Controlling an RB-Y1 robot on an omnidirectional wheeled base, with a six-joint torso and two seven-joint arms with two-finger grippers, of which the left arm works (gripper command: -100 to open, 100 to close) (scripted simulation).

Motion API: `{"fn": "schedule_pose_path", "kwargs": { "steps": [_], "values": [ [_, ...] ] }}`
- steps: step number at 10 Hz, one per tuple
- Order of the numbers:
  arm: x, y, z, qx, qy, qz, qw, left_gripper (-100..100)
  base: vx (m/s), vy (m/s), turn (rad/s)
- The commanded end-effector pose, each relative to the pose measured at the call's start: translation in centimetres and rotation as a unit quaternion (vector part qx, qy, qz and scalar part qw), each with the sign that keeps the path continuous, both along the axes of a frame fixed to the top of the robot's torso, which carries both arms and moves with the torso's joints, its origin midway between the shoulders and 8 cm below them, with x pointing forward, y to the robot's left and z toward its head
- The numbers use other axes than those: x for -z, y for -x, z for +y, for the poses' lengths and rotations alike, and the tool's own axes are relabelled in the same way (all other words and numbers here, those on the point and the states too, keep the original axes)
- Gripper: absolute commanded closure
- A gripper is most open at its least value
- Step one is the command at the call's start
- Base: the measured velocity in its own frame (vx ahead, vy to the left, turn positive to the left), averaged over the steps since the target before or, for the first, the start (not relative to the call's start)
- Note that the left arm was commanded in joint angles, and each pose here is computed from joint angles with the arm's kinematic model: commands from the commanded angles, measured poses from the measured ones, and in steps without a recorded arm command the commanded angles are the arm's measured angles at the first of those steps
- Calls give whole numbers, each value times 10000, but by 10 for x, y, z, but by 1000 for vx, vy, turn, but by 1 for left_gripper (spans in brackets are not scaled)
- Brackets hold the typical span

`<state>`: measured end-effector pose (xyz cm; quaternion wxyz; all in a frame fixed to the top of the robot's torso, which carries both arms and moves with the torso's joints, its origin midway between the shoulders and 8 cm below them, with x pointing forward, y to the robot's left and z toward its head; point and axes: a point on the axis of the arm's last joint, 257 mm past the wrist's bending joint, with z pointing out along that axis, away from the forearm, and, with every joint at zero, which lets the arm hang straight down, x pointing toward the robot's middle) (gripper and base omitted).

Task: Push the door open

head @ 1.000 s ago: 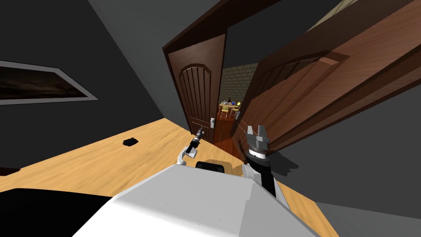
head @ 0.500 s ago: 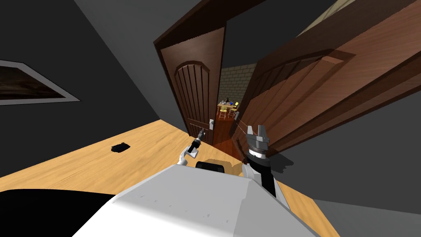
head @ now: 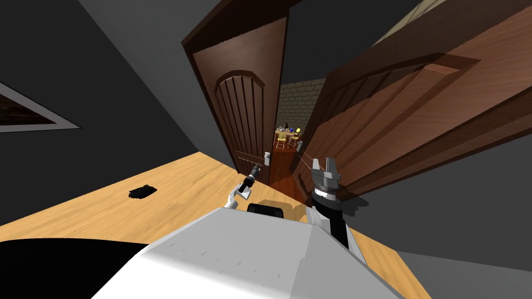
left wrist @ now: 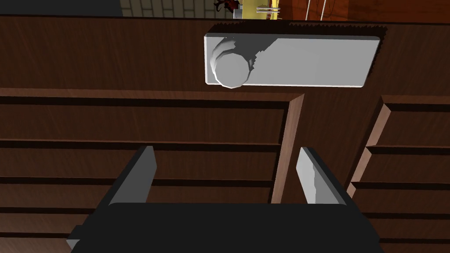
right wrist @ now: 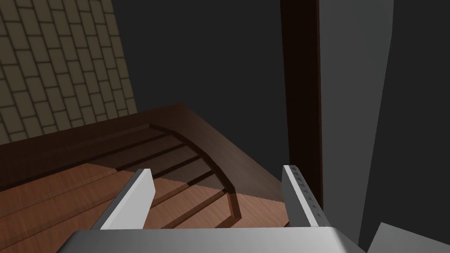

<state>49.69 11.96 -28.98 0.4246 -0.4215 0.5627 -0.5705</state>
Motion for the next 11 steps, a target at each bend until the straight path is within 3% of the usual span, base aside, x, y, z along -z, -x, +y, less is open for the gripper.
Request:
{"fn": "schedule_pose_path", "kwargs": {
  "steps": [1, 11],
  "values": [
    [1, -2, 1, -17, 0, 3, 10000, -100, 107, -37, -27],
    [6, -13, 5, -130, 10, 29, 9999, -100, 174, -51, -25]
  ]
}}
